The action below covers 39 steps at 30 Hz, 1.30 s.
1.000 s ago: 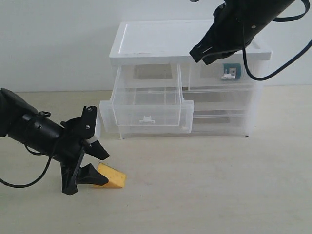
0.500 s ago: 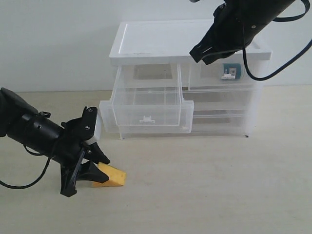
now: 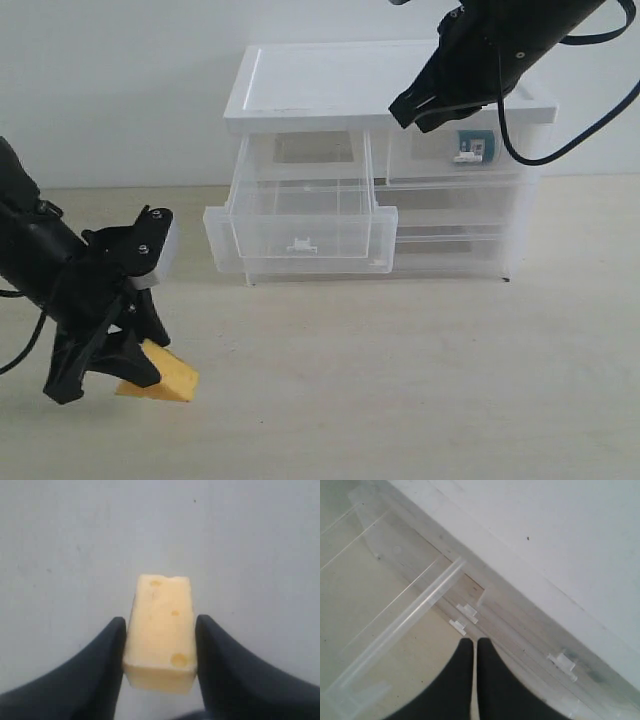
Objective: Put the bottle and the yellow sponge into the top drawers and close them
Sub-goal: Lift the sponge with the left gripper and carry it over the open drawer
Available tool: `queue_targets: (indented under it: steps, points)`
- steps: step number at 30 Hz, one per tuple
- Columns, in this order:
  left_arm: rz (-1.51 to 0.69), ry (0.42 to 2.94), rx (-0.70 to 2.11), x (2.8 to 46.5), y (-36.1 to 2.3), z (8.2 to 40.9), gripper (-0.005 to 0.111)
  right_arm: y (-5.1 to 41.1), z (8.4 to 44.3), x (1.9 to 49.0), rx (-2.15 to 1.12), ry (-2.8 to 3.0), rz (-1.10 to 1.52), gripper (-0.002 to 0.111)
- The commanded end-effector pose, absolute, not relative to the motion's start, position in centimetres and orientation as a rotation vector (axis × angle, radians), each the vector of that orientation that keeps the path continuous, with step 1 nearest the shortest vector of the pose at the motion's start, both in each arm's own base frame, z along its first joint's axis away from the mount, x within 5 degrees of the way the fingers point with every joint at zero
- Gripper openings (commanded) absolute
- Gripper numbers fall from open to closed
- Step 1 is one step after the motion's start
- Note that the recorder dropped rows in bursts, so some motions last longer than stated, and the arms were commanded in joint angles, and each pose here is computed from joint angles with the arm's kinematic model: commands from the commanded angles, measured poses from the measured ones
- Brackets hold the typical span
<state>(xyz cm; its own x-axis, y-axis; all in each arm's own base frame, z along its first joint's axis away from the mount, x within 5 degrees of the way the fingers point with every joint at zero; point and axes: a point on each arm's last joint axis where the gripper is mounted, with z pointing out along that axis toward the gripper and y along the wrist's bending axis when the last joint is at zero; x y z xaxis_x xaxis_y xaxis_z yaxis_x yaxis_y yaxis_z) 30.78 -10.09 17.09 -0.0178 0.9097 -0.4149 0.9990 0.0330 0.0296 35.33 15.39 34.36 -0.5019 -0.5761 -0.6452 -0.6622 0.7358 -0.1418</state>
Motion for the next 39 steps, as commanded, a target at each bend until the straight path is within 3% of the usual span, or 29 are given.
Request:
queue_targets:
  steps: [1,13,19,22,28,39]
  points:
    - [-0.381,2.093,1.917,29.2,-9.5,20.1,0.004,15.3,34.7,35.5,-0.926,2.221,0.155,0.0]
    - [-0.341,2.123,1.364,25.9,-9.4,32.1,0.004,15.5,33.9,36.0,-0.919,2.229,0.16,0.0]
    - [-0.334,2.025,1.264,24.4,-9.4,36.0,0.004,16.0,32.6,37.5,-0.897,2.196,0.147,0.0]
    - [-0.458,1.952,1.203,24.1,-10.2,37.3,0.004,16.1,32.6,38.0,-0.876,2.155,0.135,0.0]
    - [-0.636,1.784,1.202,25.2,-12.3,37.4,0.004,16.3,32.1,38.7,-0.859,2.128,0.126,0.0]
    - [-0.696,1.792,1.197,30.0,-16.8,33.3,0.004,16.6,30.9,39.7,-0.844,2.109,0.115,0.0]
